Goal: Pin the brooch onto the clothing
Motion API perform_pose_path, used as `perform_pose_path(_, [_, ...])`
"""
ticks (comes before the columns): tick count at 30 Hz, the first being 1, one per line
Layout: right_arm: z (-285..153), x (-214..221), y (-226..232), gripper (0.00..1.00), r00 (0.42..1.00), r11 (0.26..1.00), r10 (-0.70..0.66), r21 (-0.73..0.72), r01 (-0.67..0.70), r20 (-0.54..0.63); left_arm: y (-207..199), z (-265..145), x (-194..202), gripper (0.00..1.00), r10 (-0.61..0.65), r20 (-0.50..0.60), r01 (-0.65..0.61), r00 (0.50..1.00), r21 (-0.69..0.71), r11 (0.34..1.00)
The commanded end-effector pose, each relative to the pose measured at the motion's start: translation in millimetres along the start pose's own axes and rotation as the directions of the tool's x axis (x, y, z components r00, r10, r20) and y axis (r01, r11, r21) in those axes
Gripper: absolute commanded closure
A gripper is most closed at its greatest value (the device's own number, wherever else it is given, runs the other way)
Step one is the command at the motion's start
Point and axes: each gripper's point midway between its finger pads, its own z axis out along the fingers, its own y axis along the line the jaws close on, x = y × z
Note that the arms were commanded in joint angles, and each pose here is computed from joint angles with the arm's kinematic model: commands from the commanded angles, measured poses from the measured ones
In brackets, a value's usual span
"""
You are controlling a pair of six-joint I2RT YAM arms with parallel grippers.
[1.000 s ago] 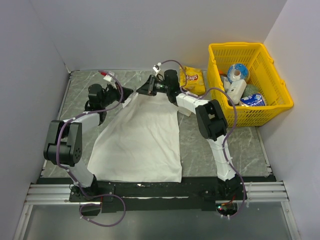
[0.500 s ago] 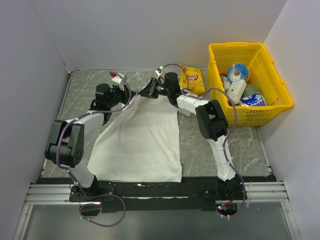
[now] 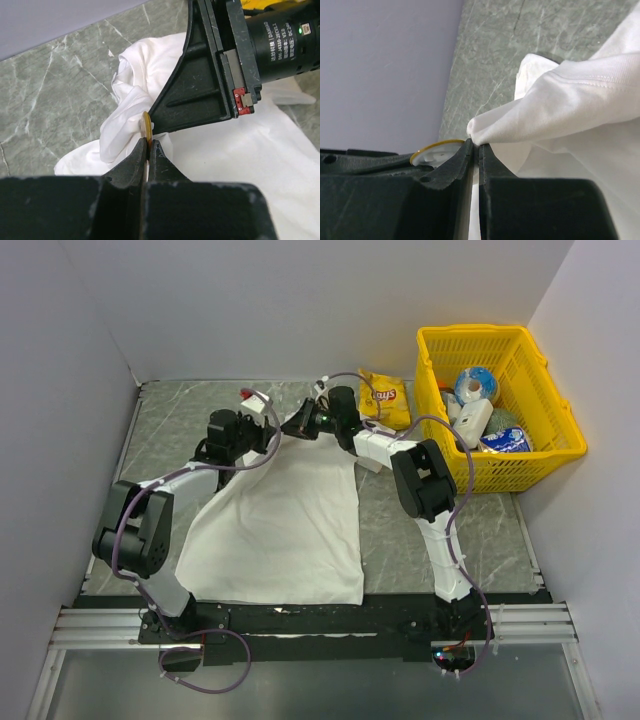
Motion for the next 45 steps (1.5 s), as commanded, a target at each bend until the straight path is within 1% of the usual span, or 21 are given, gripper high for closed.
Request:
perform_pose_path(1, [-10.4,-13.2,84.0,0.99,0.997,0.988,-0.057,-0.138,0.063,0.050,-36.9,4.6,-2.5,0.99,0.073,-0.033,-0.070,0.997,0.082,0.994])
perform_pose_path(11, [-11.7,-12.4,85.7,1.00,0.999,0.989,0.011,-0.150,-0.006,0.036,-38.8,10.9,21.0,0.99,0.132,-0.110,-0.132,0.985,0.012,0.991])
perform_pose_path(14, [-10.9,-10.3,86.2,1.00,0.999,0.987,0.025,-0.159,-0.020,0.028,-40.8,11.0,25.4,0.99,0.143,-0.121,-0.143,0.982,0.011,0.990])
perform_pose_path(17, [-11.3,-9.8,87.5,1.00,0.999,0.985,0.031,-0.169,-0.026,0.027,-42.9,10.3,25.9,0.99,0.142,-0.114,-0.141,0.983,0.020,0.990])
perform_pose_path(20, [-10.9,-8.1,88.7,1.00,0.999,0.984,0.025,-0.180,-0.021,0.021,-52.2,8.6,23.5,0.99,0.122,-0.095,-0.117,0.988,0.065,0.991])
perform_pose_path(22, [-12.1,-8.7,89.8,1.00,1.000,0.981,0.021,-0.193,-0.017,0.020,-57.9,7.6,15.3,0.99,0.102,-0.060,-0.097,0.993,0.091,0.991])
perform_pose_path(24, [-14.0,-9.2,91.2,0.99,1.000,0.978,0.013,-0.210,-0.008,0.023,-60.8,6.8,13.9,0.99,0.089,-0.050,-0.084,0.995,0.105,0.991])
perform_pose_path(25, [-15.0,-8.4,93.0,0.95,1.000,0.977,0.009,-0.214,-0.005,0.018,-61.1,7.3,12.7,0.99,0.087,-0.050,-0.081,0.995,0.109,0.991])
perform_pose_path(26, [-16.2,-9.1,92.6,0.85,1.000,0.977,0.006,-0.215,-0.002,0.017,-60.5,7.8,15.1,0.99,0.086,-0.057,-0.079,0.995,0.110,0.991])
perform_pose_path(28, [-19.5,-8.3,93.1,0.75,1.000,0.978,-0.010,-0.210,0.014,0.018,-58.7,7.9,17.3,0.99,0.077,-0.066,-0.070,0.995,0.104,0.992])
perform_pose_path(29, [-21.5,-8.0,94.5,0.65,1.000,0.978,-0.015,-0.208,0.019,0.020,-56.8,7.3,16.9,0.99,0.074,-0.064,-0.067,0.995,0.104,0.992])
perform_pose_path(31, [-28.2,-11.1,95.2,0.57,0.999,0.981,-0.037,-0.191,0.042,0.030,-53.7,5.9,17.7,0.99,0.062,-0.061,-0.056,0.996,0.096,0.994])
perform_pose_path(32, [-30.9,-13.1,95.9,0.50,0.998,0.981,-0.044,-0.187,0.050,0.037,-48.9,4.5,17.1,0.99,0.059,-0.060,-0.053,0.996,0.084,0.995])
perform_pose_path(34, [-38.8,-16.9,96.8,0.43,0.996,0.983,-0.068,-0.170,0.075,0.050,-45.1,3.1,18.9,0.99,0.054,-0.065,-0.048,0.996,0.078,0.996])
perform_pose_path(35, [-42.0,-17.8,94.8,0.37,0.996,0.985,-0.067,-0.155,0.075,0.051,-40.3,1.9,18.3,0.99,0.051,-0.063,-0.046,0.997,0.069,0.997])
perform_pose_path(39, [-56.9,-25.4,92.1,0.28,0.991,0.986,-0.105,-0.117,0.115,0.088,-34.1,-2.5,15.4,0.99,0.033,-0.045,-0.029,0.998,0.078,0.997])
perform_pose_path(41, [-64.1,-31.3,98.5,0.23,0.987,0.984,-0.124,-0.116,0.136,0.106,-29.6,-4.4,12.2,0.99,0.025,-0.029,-0.022,0.999,0.079,0.997])
perform_pose_path(45, [-72.4,-36.6,106.7,0.18,0.973,0.972,-0.195,-0.110,0.208,0.120,-25.7,-6.9,6.6,0.99,0.009,-0.007,-0.008,1.000,0.097,0.995])
